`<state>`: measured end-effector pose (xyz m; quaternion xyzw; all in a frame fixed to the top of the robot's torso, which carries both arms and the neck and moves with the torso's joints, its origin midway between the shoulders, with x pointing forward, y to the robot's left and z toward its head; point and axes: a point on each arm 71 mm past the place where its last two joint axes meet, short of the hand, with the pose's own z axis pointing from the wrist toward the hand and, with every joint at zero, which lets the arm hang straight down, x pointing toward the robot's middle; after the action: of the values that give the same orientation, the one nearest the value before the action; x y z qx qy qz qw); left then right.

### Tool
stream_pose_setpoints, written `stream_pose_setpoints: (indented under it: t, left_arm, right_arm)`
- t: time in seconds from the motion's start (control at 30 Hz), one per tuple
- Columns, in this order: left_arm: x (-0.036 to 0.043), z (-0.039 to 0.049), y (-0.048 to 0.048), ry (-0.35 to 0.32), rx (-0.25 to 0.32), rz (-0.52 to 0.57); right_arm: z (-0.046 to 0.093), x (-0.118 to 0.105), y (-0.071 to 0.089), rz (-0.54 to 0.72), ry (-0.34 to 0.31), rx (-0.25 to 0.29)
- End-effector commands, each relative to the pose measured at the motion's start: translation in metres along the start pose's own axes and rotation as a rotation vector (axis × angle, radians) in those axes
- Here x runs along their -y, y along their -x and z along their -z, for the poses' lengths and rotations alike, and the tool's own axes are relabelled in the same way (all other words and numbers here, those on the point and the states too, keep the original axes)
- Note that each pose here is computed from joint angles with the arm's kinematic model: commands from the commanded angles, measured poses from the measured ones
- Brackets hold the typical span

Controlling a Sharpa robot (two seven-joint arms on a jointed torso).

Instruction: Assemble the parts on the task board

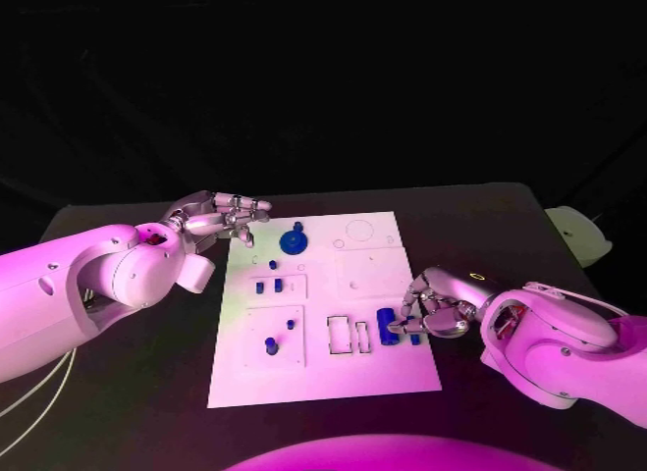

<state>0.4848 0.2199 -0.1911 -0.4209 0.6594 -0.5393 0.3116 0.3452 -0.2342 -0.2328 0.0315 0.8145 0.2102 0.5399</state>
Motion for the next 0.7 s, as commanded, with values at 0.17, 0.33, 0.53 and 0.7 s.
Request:
stream_pose_setpoints:
  t: [0.17, 0.33, 0.53, 0.7]
  left_arm:
    - [0.0015, 0.0014, -0.0029, -0.008, -0.021, 0.0]
    - [0.0017, 0.0027, -0.0023, -0.009, -0.02, -0.001]
    - [0.0019, 0.0036, -0.0022, -0.01, -0.02, -0.001]
    - [0.0019, 0.0043, -0.0018, -0.009, -0.018, -0.001]
  right_arm:
    - [-0.007, 0.001, -0.008, 0.048, -0.039, 0.002]
    - [-0.012, -0.001, -0.013, 0.049, -0.04, -0.006]
    - [-0.017, -0.001, -0.019, 0.064, -0.054, -0.021]
    - [-0.021, -0.001, -0.025, 0.099, -0.056, -0.044]
